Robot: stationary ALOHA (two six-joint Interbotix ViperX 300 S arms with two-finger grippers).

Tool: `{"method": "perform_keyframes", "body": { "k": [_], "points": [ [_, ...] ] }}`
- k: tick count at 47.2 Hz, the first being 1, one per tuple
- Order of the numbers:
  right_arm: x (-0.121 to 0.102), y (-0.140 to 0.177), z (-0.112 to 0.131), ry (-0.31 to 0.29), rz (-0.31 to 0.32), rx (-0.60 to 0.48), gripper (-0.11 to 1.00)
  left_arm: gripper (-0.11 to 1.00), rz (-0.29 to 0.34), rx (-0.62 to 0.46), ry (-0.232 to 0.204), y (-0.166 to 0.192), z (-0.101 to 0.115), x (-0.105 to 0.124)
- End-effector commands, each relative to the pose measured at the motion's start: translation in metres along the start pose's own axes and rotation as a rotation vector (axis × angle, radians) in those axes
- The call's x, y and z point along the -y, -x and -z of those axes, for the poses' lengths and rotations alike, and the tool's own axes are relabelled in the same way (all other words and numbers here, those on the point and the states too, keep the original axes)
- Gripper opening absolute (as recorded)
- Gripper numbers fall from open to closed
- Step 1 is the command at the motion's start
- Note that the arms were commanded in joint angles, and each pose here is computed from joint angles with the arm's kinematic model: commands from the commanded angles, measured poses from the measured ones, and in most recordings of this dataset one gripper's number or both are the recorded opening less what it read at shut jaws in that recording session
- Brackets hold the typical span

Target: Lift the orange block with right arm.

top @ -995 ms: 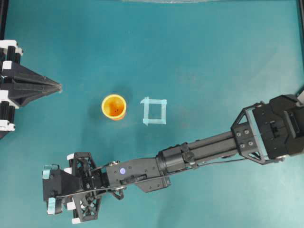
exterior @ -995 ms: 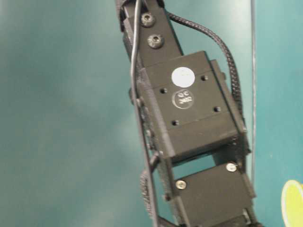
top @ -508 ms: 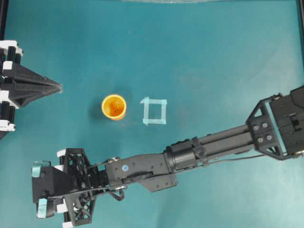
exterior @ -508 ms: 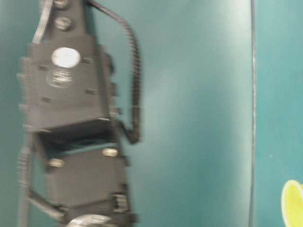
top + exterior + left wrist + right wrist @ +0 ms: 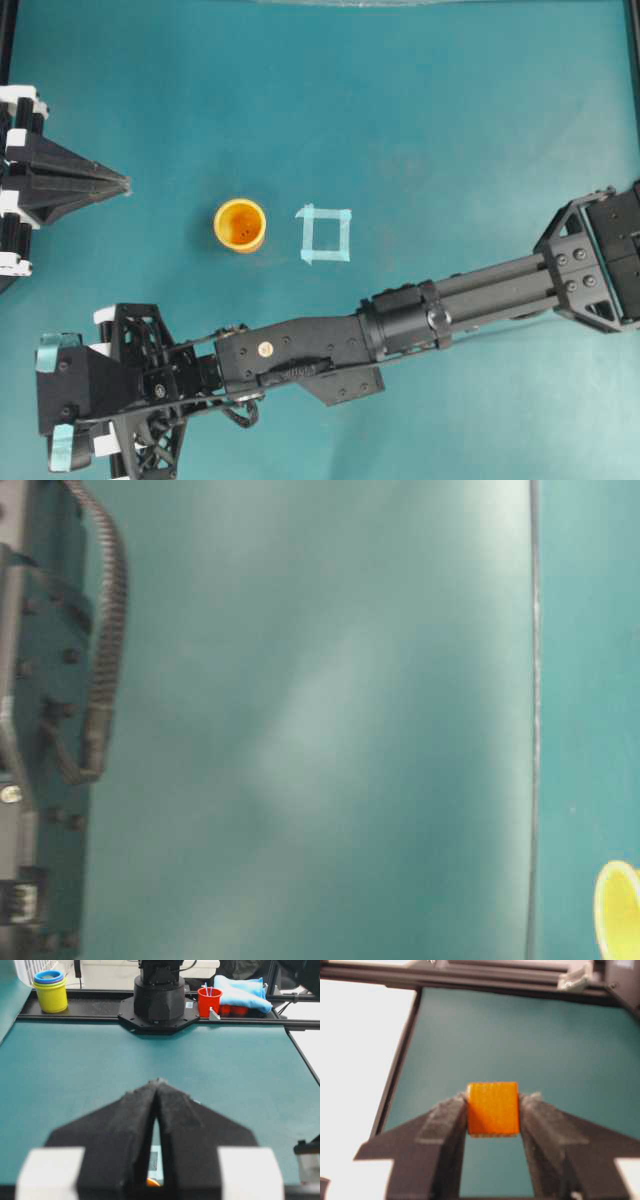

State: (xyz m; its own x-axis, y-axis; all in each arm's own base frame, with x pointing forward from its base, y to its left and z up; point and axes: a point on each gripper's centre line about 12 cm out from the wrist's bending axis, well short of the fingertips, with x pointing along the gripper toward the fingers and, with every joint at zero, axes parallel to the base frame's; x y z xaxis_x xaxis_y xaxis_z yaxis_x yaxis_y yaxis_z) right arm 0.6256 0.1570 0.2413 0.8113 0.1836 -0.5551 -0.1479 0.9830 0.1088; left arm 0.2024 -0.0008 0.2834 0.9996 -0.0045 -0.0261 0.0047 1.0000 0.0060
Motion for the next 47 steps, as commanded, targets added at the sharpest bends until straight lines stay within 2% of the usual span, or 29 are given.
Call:
{"method": "perform_keyframes", "body": {
  "k": [1, 47],
  "points": [
    [-0.0032, 0.04, -0.0434, 0.013, -0.001, 0.096, 0.4, 0.0, -0.002, 0.021, 0.002, -0.002, -0.0094, -0.0004],
    [-0.003, 0.0398, -0.0422, 0.011, 0.001, 0.086, 0.4, 0.0, -0.001, 0.018, 0.0, -0.0023, -0.0089, -0.0003]
  ]
}}
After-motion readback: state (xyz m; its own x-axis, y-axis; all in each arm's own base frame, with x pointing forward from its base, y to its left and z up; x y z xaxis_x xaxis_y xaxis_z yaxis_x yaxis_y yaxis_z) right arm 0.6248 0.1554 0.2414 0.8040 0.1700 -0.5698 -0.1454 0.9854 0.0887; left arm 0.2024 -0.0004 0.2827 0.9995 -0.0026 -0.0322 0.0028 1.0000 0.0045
